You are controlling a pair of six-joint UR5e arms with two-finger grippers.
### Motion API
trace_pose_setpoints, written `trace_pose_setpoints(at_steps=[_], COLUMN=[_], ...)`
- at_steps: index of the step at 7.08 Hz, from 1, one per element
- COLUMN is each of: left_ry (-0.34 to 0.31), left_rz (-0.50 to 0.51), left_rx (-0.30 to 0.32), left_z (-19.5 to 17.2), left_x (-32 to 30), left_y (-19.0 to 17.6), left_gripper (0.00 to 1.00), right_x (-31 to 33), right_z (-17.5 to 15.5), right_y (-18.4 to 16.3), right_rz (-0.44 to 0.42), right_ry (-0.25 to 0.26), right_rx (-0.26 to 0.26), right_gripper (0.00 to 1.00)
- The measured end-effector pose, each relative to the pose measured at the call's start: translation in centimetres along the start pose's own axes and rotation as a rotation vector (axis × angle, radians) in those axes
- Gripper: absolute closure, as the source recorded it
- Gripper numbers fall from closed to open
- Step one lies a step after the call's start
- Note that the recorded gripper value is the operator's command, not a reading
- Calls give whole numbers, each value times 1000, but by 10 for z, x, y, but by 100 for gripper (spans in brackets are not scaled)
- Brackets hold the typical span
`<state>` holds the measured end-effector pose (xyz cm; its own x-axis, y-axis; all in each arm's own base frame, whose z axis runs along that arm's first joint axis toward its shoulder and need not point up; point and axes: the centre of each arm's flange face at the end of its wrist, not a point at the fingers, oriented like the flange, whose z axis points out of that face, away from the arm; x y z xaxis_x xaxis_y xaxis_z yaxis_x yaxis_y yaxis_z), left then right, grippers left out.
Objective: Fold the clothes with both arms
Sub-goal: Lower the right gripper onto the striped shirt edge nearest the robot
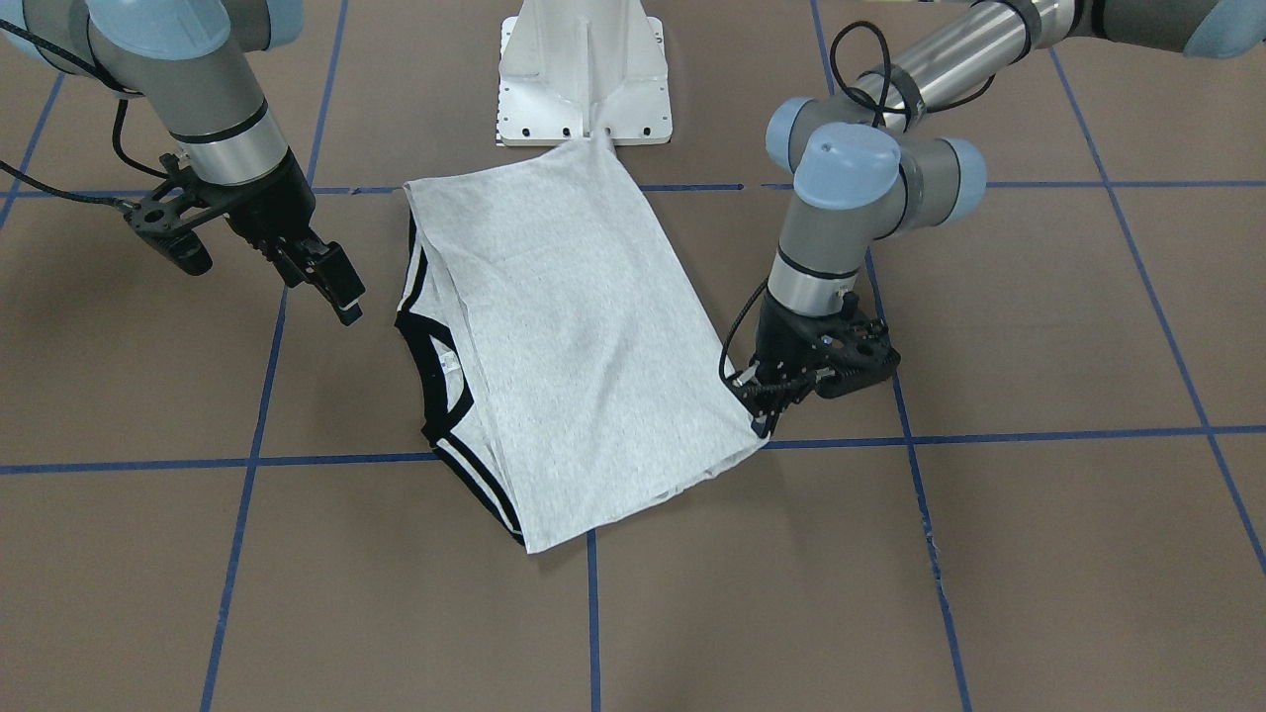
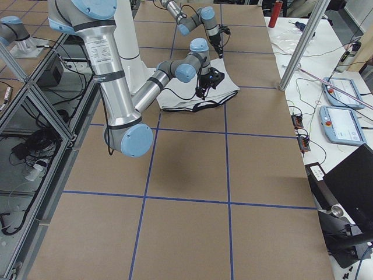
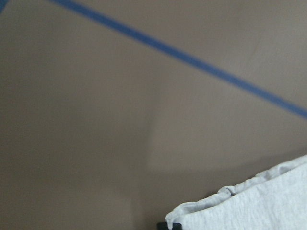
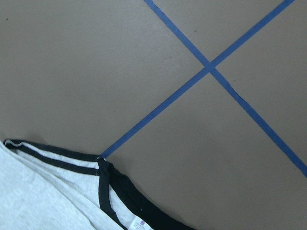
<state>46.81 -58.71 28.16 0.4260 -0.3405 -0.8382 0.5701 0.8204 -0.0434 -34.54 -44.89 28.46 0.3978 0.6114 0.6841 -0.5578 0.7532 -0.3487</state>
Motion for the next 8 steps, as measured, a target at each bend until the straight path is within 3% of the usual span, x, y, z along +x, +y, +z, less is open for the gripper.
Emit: trace_pose_setpoints(at_steps=[3, 4, 6, 8], left_ry=[65, 76, 94, 133], left_rz=[15, 16, 58, 82], left_rx=[72, 77, 69, 8], left_z=[52, 55, 55, 34], left_x=[34, 37, 38, 38], left_y=[-74, -81, -83, -75], left_gripper=[100, 53, 49, 48], right_x=[-5, -6, -10, -22], right_z=[0, 1, 6, 22], right_y=[14, 20, 42, 101], right_rz=[-23, -30, -46, -45], right_ry=[-50, -56, -57, -42], right_rx=[-24, -32, -62, -128], right_gripper=[0, 0, 0, 0])
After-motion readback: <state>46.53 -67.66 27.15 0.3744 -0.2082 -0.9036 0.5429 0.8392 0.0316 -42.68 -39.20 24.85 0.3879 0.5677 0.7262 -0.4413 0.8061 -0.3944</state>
